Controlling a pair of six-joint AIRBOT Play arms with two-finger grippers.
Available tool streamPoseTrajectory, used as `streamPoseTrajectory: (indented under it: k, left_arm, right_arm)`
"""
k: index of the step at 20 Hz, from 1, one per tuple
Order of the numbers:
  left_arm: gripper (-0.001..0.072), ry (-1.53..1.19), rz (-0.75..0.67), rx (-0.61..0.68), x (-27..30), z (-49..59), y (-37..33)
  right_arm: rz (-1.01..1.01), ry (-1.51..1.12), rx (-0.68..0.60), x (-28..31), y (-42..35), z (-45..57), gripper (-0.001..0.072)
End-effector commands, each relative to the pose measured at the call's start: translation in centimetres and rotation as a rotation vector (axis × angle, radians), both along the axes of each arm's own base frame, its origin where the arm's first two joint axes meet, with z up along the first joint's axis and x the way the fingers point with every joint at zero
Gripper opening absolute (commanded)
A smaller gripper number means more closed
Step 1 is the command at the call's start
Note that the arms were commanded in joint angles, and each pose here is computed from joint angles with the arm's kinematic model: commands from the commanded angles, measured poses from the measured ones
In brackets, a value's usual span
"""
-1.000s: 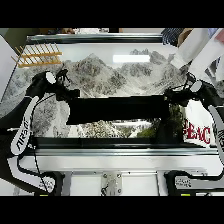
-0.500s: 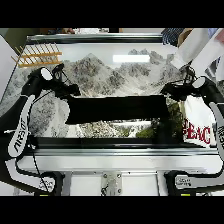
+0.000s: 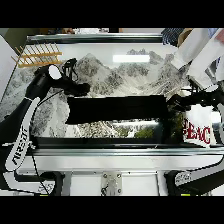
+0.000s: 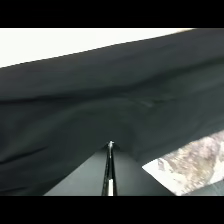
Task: Fold the clothes and pants, and hang the long-sleeved shirts on hangers.
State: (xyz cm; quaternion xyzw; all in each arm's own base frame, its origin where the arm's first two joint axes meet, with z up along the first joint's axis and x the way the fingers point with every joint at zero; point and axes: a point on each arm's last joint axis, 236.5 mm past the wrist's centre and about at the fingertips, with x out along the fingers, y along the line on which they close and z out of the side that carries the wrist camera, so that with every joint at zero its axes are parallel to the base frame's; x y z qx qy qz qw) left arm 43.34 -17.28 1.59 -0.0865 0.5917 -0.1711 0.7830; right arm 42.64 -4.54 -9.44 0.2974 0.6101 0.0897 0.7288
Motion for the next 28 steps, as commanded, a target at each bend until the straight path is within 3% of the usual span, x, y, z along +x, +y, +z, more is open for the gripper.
streamPoseTrajectory:
  k: [1, 8, 10, 14, 20, 28]
  left_arm:
    - [0.0009, -0.029, -0.062, -0.006, -0.7, 0.4, -3.1]
    - [0.0009, -0.097, -0.095, -0.026, -0.3, 1.0, -5.9]
    - [0.0009, -0.097, -0.102, -0.029, -0.4, 0.7, -6.5]
    - [0.0009, -0.02, -0.121, -0.054, -1.1, -2.7, -8.8]
    - [0.0009, 0.086, -0.142, -0.182, -1.9, -9.1, -15.6]
    - [0.0008, 0.144, -0.279, -0.191, -2.2, -12.2, -22.3]
  right_arm:
    - [0.045, -0.016, 0.126, 0.5, 2.8, -1.1, 0.0457]
    - [0.082, -0.026, 0.157, 1.4, 6.3, -1.6, 0.0419]
    - [0.078, -0.03, 0.153, 1.5, 6.2, -1.6, 0.0012]
    - [0.083, -0.086, 0.124, 1.9, 5.5, 1.1, 0.0009]
    - [0.233, -0.164, -0.018, 1.9, 5.5, 11.5, 0.0009]
    - [0.415, -0.252, -0.109, 1.0, 12.9, 20.5, 0.0009]
